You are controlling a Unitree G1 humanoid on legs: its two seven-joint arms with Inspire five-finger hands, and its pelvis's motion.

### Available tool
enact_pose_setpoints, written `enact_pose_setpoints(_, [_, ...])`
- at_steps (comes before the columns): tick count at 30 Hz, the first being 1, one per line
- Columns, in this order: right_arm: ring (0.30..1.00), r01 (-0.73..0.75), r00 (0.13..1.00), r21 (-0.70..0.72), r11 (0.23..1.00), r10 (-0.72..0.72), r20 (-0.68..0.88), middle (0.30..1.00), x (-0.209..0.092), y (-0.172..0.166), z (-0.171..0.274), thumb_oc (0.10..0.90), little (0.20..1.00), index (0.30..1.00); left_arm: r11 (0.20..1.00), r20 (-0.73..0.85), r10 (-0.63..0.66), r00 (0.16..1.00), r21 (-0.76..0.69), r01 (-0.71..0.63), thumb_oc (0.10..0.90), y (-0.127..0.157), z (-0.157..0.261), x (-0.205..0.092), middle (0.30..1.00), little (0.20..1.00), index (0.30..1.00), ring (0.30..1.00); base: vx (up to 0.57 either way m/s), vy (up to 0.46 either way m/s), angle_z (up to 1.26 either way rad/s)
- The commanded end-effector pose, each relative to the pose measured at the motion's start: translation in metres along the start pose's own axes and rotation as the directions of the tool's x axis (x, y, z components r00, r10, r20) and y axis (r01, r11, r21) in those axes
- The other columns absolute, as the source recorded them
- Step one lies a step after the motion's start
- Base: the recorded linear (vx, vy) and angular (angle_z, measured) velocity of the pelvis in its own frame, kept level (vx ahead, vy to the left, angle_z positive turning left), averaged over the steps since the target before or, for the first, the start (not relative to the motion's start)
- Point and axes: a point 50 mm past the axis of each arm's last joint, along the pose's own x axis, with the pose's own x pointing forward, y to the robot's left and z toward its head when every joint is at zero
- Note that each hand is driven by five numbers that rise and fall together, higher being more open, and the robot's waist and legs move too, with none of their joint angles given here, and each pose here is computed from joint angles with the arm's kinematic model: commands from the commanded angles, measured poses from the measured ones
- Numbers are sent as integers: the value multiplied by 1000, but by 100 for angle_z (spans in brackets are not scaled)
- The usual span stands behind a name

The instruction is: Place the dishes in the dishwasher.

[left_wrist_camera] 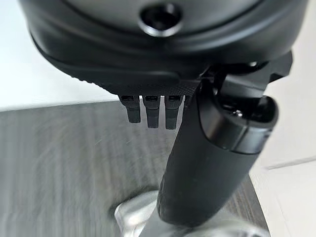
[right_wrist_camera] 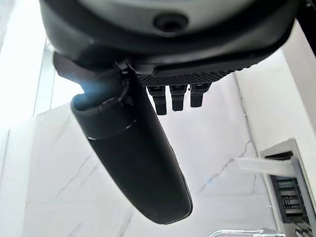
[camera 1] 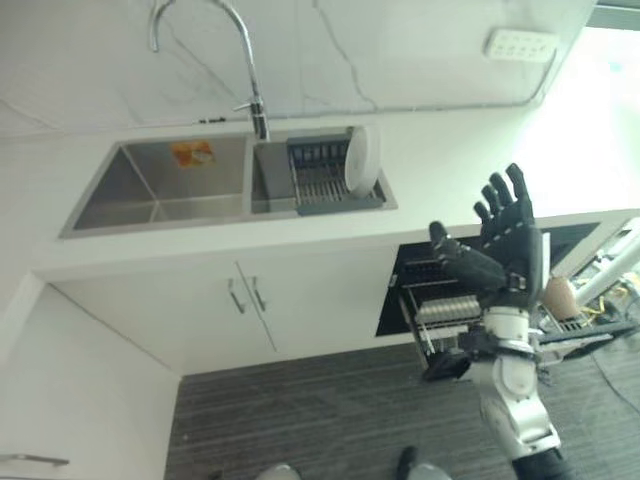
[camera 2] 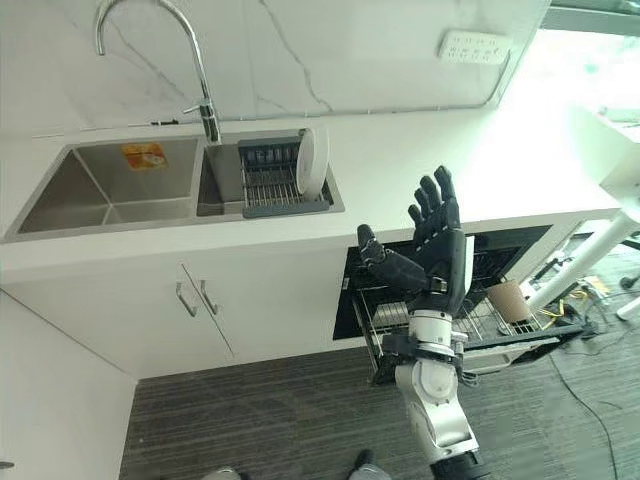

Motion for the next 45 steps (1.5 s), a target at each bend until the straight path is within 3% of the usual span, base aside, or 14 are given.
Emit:
enact_pose_setpoints(1, [900, -95, 942, 74, 993, 66, 329, 900, 35, 16, 60, 800, 900, 900, 998, 49, -37, 998, -51, 39, 800, -2, 18, 2, 900, 900, 900, 900, 206, -319, 2])
enact_pose_setpoints(3, [900, -108, 946, 75, 991, 79, 315, 900, 38, 16, 58, 800, 900, 900, 988, 20, -44, 999, -146, 47, 800, -4, 11, 1, 900, 900, 900, 900, 212, -319, -3])
enact_pose_setpoints(10, [900, -101, 944, 33, 994, 86, 318, 900, 34, 12, 59, 800, 900, 900, 989, 19, -53, 998, -135, 55, 800, -7, 15, 0, 900, 900, 900, 900, 120, -112, 7])
enact_pose_setpoints(19, [900, -175, 938, 37, 984, 155, 310, 900, 25, 18, 55, 800, 900, 900, 982, -96, -60, 994, -182, 41, 800, -11, -17, -3, 900, 900, 900, 900, 139, 202, -20])
enact_pose_setpoints(24, [900, -119, 941, 45, 992, 98, 324, 900, 23, 11, 58, 800, 900, 900, 999, -99, -32, 995, -8, 32, 800, -4, -17, -2, 900, 900, 900, 900, 168, 157, -20])
enact_pose_setpoints(32, [900, -46, 925, 38, 998, 29, 378, 900, 28, 9, 69, 800, 900, 900, 998, -114, -42, 993, -56, 35, 800, 6, -16, 0, 900, 900, 900, 900, 106, 86, 2])
enact_pose_setpoints(45, [900, 226, 838, 37, 973, -214, 503, 900, 62, -11, 89, 800, 900, 900, 984, -96, -67, 993, 157, 82, 800, 5, -29, -3, 900, 900, 900, 900, 65, -16, 12])
